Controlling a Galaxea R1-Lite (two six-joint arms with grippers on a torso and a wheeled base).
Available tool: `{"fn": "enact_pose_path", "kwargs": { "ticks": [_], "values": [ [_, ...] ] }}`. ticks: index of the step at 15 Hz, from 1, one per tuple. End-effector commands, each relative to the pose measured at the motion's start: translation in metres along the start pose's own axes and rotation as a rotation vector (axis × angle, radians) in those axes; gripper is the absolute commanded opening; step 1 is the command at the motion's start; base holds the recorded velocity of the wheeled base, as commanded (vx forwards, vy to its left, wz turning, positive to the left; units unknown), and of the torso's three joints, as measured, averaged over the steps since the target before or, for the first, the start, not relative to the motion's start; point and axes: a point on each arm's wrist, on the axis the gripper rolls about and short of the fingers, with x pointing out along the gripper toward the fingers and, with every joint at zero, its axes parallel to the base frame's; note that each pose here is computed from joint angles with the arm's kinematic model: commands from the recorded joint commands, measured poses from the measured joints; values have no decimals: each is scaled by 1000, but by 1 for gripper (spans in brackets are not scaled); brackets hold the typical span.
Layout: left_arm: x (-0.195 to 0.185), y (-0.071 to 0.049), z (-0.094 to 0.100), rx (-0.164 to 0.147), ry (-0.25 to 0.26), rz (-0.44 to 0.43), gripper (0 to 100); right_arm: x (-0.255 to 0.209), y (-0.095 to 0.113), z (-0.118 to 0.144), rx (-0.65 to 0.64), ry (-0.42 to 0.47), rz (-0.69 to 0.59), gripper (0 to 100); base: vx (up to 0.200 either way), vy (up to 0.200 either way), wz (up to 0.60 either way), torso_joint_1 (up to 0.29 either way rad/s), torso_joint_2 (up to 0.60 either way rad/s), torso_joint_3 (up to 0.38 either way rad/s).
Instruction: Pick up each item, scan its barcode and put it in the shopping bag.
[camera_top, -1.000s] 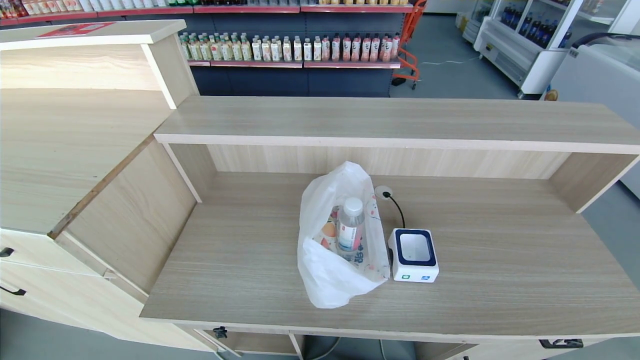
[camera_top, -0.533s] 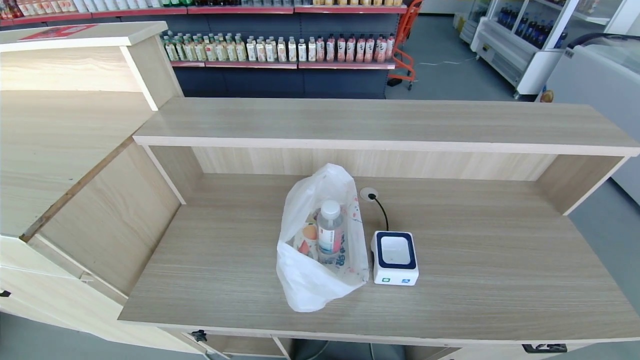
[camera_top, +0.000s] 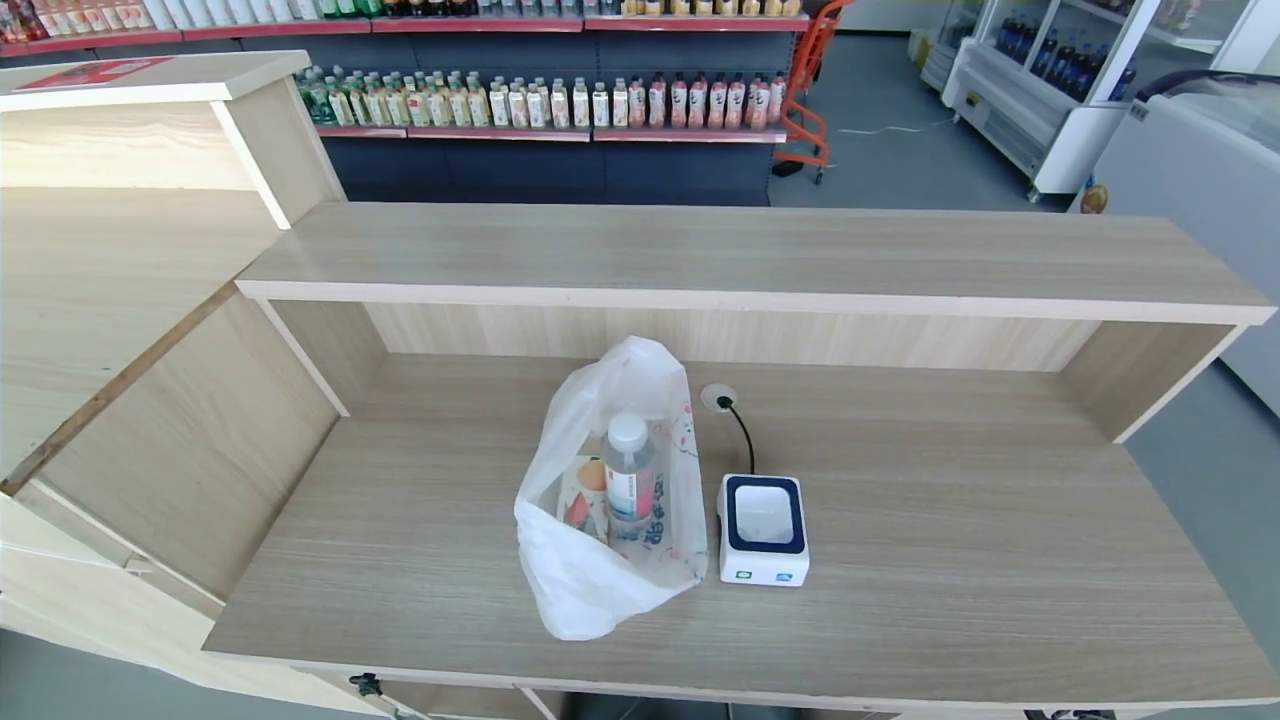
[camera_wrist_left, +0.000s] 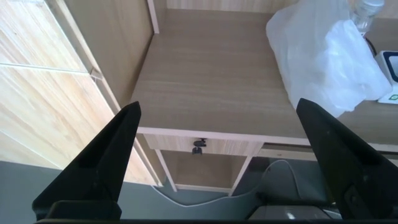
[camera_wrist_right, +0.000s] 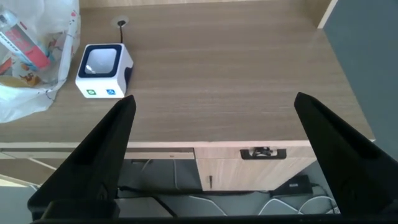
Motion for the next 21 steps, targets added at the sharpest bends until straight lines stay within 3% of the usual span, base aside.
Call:
{"fn": "enact_pose_path", "kwargs": {
  "ticks": [1, 5, 6, 21],
  "values": [
    [0, 0, 0, 0, -1, 0, 100, 0, 0, 0, -1, 4, 0, 100, 200, 0, 0, 2, -2, 7],
    [0, 0, 0, -4, -1, 1, 100, 0, 0, 0, 2, 4, 0, 100, 0, 0, 0, 0, 0, 0],
    [0, 0, 0, -4, -1, 1, 100, 0, 0, 0, -1, 5, 0, 0, 0, 0, 0, 0, 0, 0],
    [0, 0, 0, -4, -1, 1, 100, 0, 0, 0, 4, 4, -1, 0, 0, 0, 0, 0, 0, 0]
  ]
}}
